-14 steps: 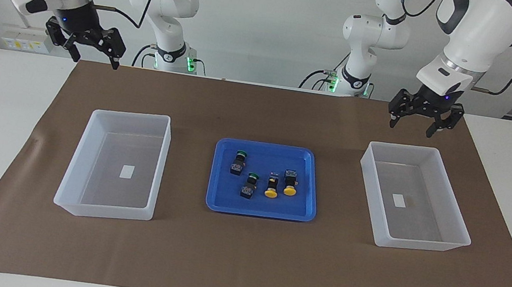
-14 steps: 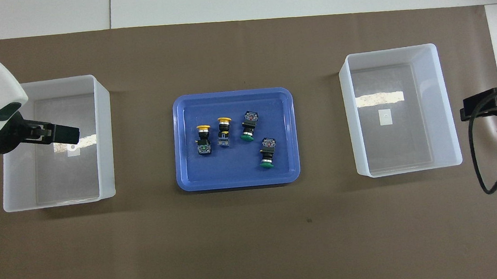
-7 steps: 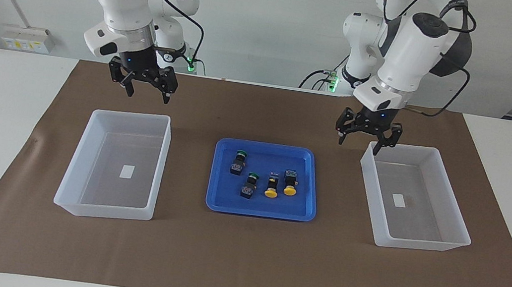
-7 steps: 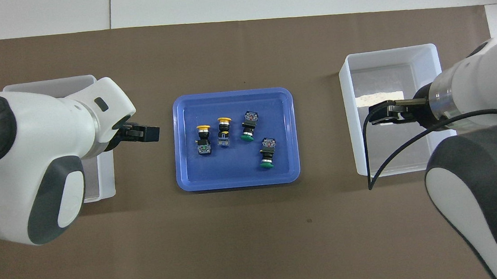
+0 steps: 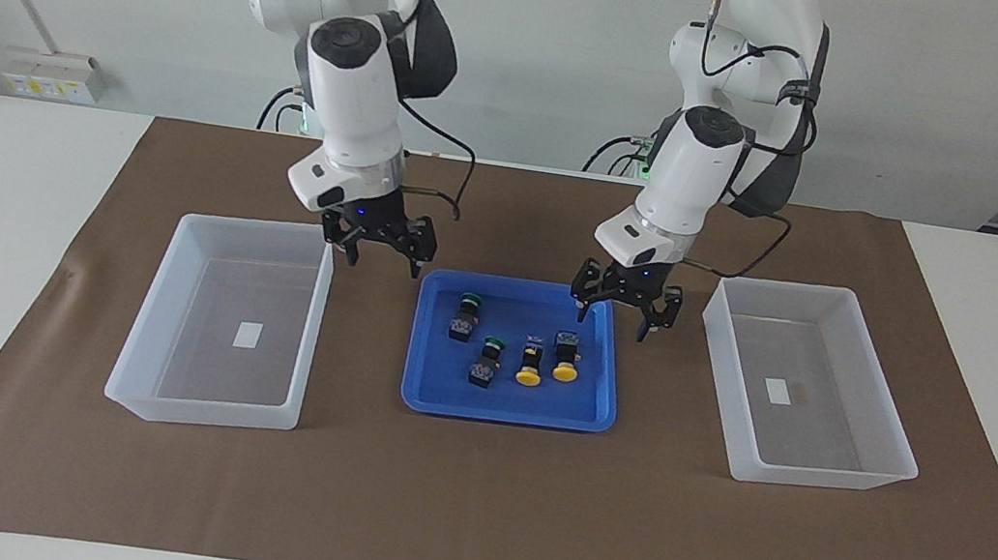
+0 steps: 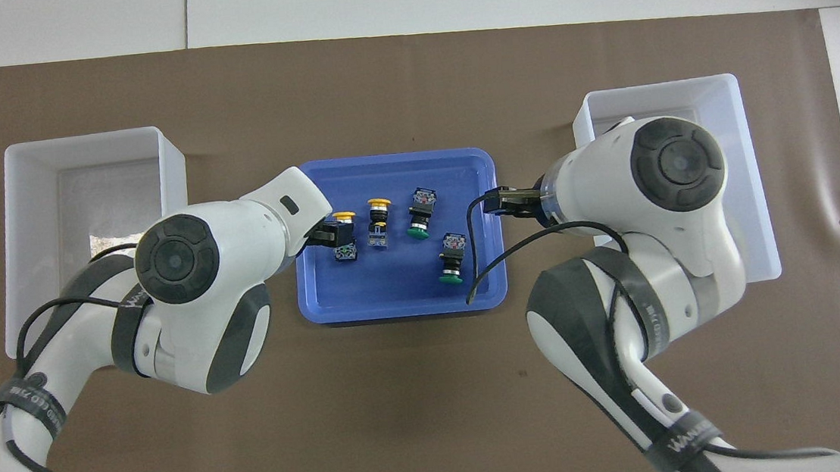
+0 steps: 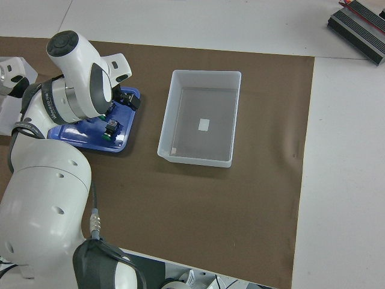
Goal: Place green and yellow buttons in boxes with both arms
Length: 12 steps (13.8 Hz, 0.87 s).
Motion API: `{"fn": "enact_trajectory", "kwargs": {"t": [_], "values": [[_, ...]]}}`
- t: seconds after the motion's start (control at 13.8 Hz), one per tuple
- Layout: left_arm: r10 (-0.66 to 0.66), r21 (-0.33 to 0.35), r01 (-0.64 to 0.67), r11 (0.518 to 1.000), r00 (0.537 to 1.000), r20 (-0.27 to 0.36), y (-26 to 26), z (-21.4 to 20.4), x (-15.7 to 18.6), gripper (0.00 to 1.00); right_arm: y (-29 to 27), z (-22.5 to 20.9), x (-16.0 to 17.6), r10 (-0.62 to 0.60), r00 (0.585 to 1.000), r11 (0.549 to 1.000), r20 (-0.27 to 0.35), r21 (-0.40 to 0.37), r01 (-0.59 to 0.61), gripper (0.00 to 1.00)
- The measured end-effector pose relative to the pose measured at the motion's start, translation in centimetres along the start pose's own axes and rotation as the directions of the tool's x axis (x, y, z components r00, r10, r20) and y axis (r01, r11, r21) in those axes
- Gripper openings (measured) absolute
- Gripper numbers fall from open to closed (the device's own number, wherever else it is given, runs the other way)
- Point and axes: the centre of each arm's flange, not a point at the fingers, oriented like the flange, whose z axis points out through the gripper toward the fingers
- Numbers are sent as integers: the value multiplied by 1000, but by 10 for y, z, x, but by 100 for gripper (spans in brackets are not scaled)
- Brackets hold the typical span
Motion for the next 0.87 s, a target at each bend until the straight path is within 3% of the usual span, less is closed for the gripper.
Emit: {"fn": "enact_trajectory", "kwargs": {"t": [0.36, 0.58, 0.73, 0.8, 0.87], "values": [[-14, -17, 14, 1000, 1000, -9, 21, 68, -14, 98, -31, 55, -9, -12, 1000, 1000, -15, 22, 13, 100], [-32, -15, 32, 999, 999, -24, 13, 74, -11, 77, -35, 65, -14, -21, 1000, 999, -16, 25, 22, 100], [-40, -9, 40, 999, 999, -19, 7, 76, -12, 76, -36, 75, -20, -29, 1000, 999, -11, 22, 29, 100], [-41, -7, 41, 999, 999, -12, 6, 79, -15, 68, -38, 80, -24, -34, 999, 999, -9, 22, 34, 100], [-41, -6, 41, 999, 999, -9, 6, 81, -18, 67, -41, 85, -28, -42, 999, 999, -11, 25, 42, 100]]}}
